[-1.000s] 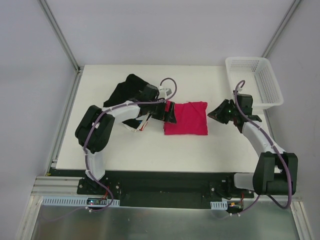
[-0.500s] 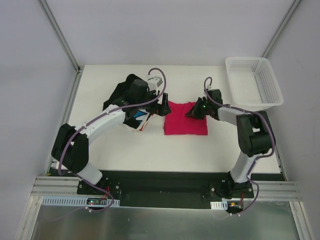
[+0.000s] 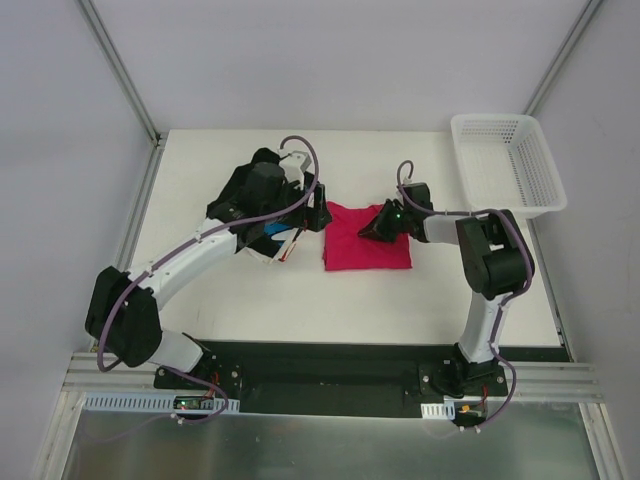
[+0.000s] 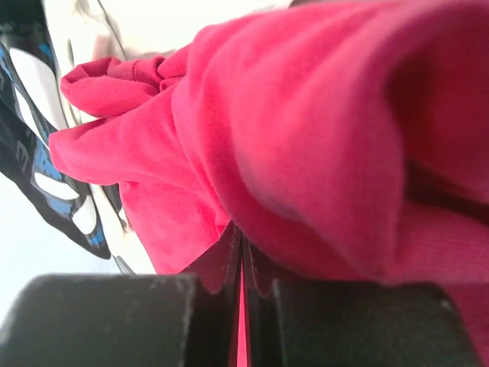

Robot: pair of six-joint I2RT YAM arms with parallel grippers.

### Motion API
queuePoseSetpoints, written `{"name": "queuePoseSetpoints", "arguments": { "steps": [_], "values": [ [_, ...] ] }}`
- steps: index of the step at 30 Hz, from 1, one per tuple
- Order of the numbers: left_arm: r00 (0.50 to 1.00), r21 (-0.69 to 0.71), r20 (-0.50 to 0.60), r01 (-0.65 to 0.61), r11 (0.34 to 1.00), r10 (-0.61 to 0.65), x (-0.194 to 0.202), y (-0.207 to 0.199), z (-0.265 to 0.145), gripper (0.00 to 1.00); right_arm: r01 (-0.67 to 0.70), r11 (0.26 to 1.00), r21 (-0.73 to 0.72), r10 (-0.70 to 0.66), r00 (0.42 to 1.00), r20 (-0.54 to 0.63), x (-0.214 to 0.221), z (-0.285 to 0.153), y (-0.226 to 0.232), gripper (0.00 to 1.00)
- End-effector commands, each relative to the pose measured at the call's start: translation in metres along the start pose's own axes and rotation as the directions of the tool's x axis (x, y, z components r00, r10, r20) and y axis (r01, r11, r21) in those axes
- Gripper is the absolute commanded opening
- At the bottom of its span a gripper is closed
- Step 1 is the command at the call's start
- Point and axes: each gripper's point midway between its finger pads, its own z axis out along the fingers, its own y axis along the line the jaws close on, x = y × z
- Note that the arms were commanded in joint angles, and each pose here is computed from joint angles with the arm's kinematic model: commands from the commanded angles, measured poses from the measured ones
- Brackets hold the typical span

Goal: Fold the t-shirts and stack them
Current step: Put the neatly folded tshirt into the corner of the board with both arms

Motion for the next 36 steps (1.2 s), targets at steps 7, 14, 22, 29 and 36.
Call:
{"name": "queuePoseSetpoints", "arguments": {
  "steps": [7, 14, 22, 29, 36],
  "values": [
    [0.996, -0.079, 0.085, 0.029, 0.996, -0.022, -0.002, 0.009, -0.037, 0.98, 0.021, 0.998, 0.059, -0.013, 0.991, -0.131, 0.076, -0.041, -0.01, 0.01],
    [0.992, -0.068, 0.046, 0.12, 0.99, -0.117, 0.023, 0.009, -0.036, 0.98, 0.063, 0.994, 0.085, -0.046, 0.98, -0.192, 0.111, -0.055, -0.022, 0.01],
    [0.965, 0.062, -0.043, 0.261, 0.963, -0.258, 0.077, -0.002, -0.012, 0.99, 0.179, 0.983, 0.041, -0.18, 0.984, 0.007, 0.059, -0.104, 0.005, 0.48],
    [0.921, 0.171, -0.05, 0.388, 0.906, -0.385, 0.106, -0.012, -0.016, 0.99, 0.215, 0.974, 0.066, -0.223, 0.961, 0.161, 0.021, -0.159, -0.004, 0.46],
    [0.897, 0.196, -0.036, 0.439, 0.877, -0.441, 0.13, -0.009, -0.014, 0.99, 0.16, 0.977, 0.142, -0.183, 0.968, 0.171, 0.024, -0.163, -0.047, 0.45]
  ]
}}
